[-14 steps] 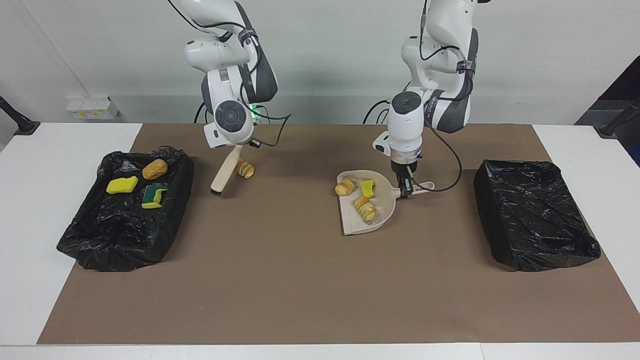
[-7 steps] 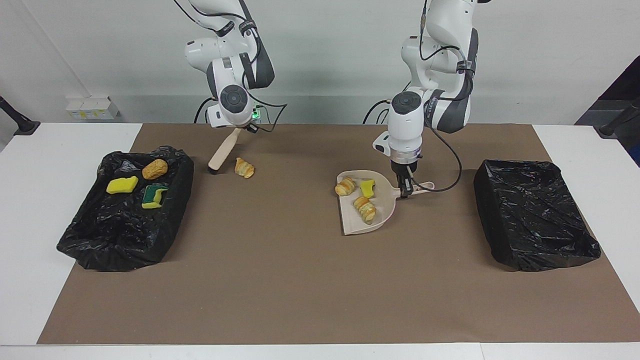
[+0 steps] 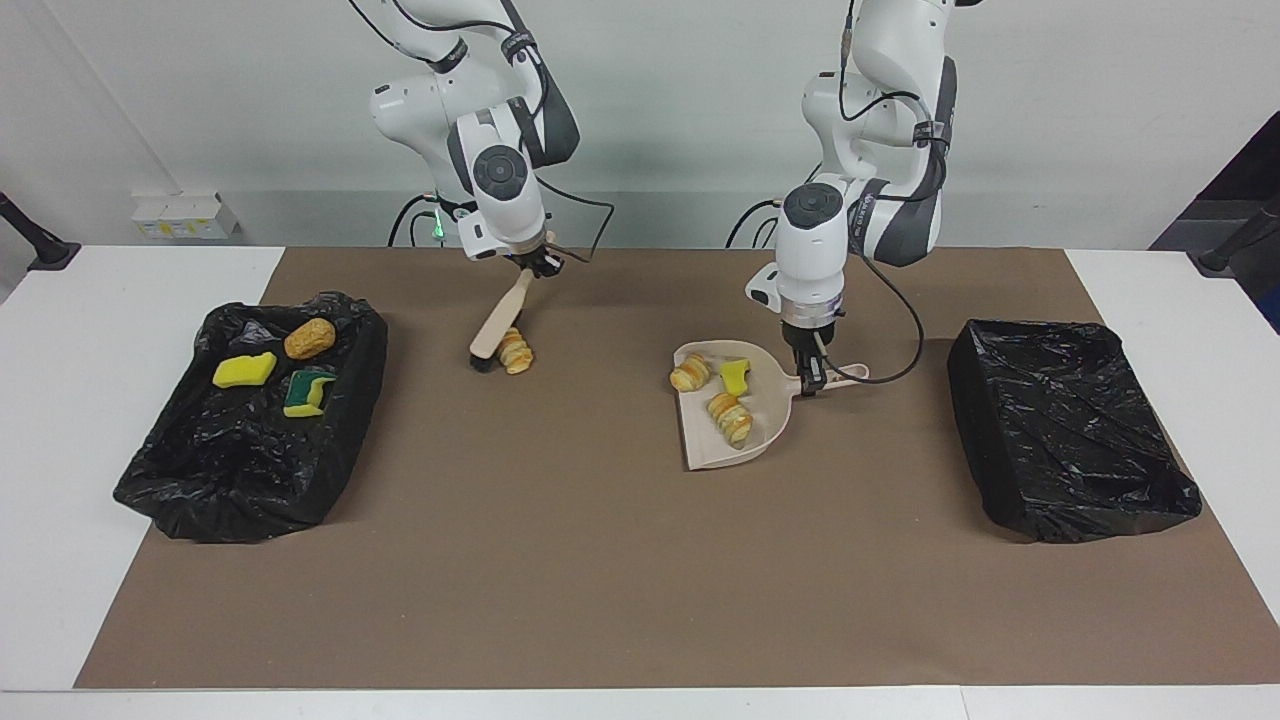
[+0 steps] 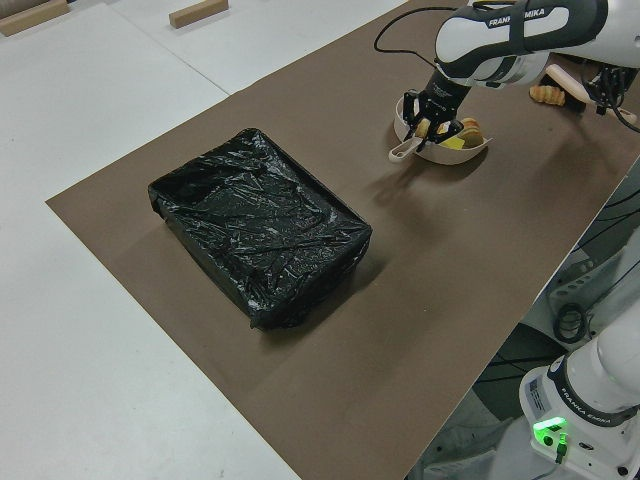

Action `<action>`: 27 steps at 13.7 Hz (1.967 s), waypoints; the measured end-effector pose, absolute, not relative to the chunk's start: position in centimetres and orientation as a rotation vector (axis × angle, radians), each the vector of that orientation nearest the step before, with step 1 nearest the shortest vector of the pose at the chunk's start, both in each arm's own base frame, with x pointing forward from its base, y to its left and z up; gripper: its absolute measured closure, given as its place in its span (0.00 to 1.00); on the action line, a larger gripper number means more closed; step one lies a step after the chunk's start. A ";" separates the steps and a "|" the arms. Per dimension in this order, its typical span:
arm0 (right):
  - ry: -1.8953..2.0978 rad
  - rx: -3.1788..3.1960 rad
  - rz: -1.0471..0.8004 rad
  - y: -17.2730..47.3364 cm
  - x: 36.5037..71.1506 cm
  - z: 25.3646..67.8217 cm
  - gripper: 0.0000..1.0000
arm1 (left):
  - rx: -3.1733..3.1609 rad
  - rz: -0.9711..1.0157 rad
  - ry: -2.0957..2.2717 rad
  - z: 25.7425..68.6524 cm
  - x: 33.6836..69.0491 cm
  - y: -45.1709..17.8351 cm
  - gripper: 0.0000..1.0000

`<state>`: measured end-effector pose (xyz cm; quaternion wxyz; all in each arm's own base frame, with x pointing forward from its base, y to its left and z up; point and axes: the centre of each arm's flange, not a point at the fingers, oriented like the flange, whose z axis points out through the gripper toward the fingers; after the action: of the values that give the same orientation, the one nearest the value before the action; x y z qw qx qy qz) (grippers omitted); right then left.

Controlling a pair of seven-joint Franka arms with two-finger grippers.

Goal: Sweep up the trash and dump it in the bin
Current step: 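Draw the brush back and sweep the last bread scrap toward the dustpan, then brush the remaining scraps deeper into the dustpan with the right gripper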

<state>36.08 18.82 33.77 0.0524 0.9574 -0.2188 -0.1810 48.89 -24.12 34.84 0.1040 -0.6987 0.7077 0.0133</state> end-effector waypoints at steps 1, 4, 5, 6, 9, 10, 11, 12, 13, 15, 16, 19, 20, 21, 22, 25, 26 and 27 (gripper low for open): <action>-0.671 2.928 -0.543 19.6 37.5 34.3 0.74 | -2.061 0.039 2.087 34.8 48.9 -24.1 0.68; -0.669 2.976 -0.538 22.5 41.2 35.0 0.74 | -2.061 0.039 2.086 34.8 48.9 -24.1 0.68; -0.651 2.993 -0.537 24.0 42.1 34.9 0.74 | -2.061 0.039 2.086 34.8 48.9 -24.1 0.68; -0.624 3.007 -0.535 25.7 42.8 34.6 0.74 | -2.061 0.040 2.086 34.8 48.9 -24.1 0.68; -0.505 3.071 -0.512 30.7 44.5 33.5 0.74 | -2.062 0.040 2.086 34.8 48.9 -24.1 0.68; -0.425 3.121 -0.529 32.0 44.8 33.6 0.74 | -2.063 0.040 2.085 34.8 48.9 -24.1 0.68; -0.331 3.186 -0.556 33.2 45.0 33.9 0.74 | -2.070 0.039 2.078 34.8 48.9 -24.1 0.68; -0.221 3.253 -0.565 34.2 45.2 34.3 0.74 | -2.084 0.041 2.064 34.7 48.8 -24.1 0.68; -0.134 3.311 -0.561 34.8 45.2 34.5 0.74 | -2.099 0.043 2.050 34.7 48.7 -24.2 0.68; -0.025 3.409 -0.554 36.2 44.9 34.9 0.74 | -2.117 0.051 2.030 34.7 48.6 -24.2 0.68; 0.025 3.444 -0.553 36.7 44.8 35.1 0.74 | -2.126 0.055 2.022 34.7 48.6 -24.2 0.68; 0.090 3.519 -0.550 36.1 45.8 36.1 0.74 | -2.152 0.065 1.993 34.8 48.4 -24.2 0.68; 0.068 3.546 -0.565 35.3 46.6 36.7 0.74 | -2.156 0.067 1.989 34.8 48.3 -24.3 0.68; 0.042 3.589 -0.585 34.7 47.3 37.9 0.74 | -2.160 0.069 1.984 34.8 48.3 -24.3 0.68; 0.027 3.629 -0.592 34.5 47.7 39.3 0.74 | -2.164 0.071 1.980 34.7 48.3 -24.3 0.68; 0.065 3.662 -0.582 34.4 47.3 42.3 0.74 | -2.170 0.072 1.974 34.7 48.2 -24.4 0.68; 0.089 3.648 -0.588 34.3 47.1 42.6 0.74 | -2.170 0.073 1.973 34.7 48.2 -24.4 0.68; 0.121 3.615 -0.572 33.8 47.2 42.5 0.74 | -2.170 0.073 1.973 34.7 48.2 -24.4 0.68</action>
<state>47.17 33.78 42.52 -0.2571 0.9540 0.0320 -0.1509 48.18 -24.41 34.74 0.1037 -0.7358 0.6688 0.0246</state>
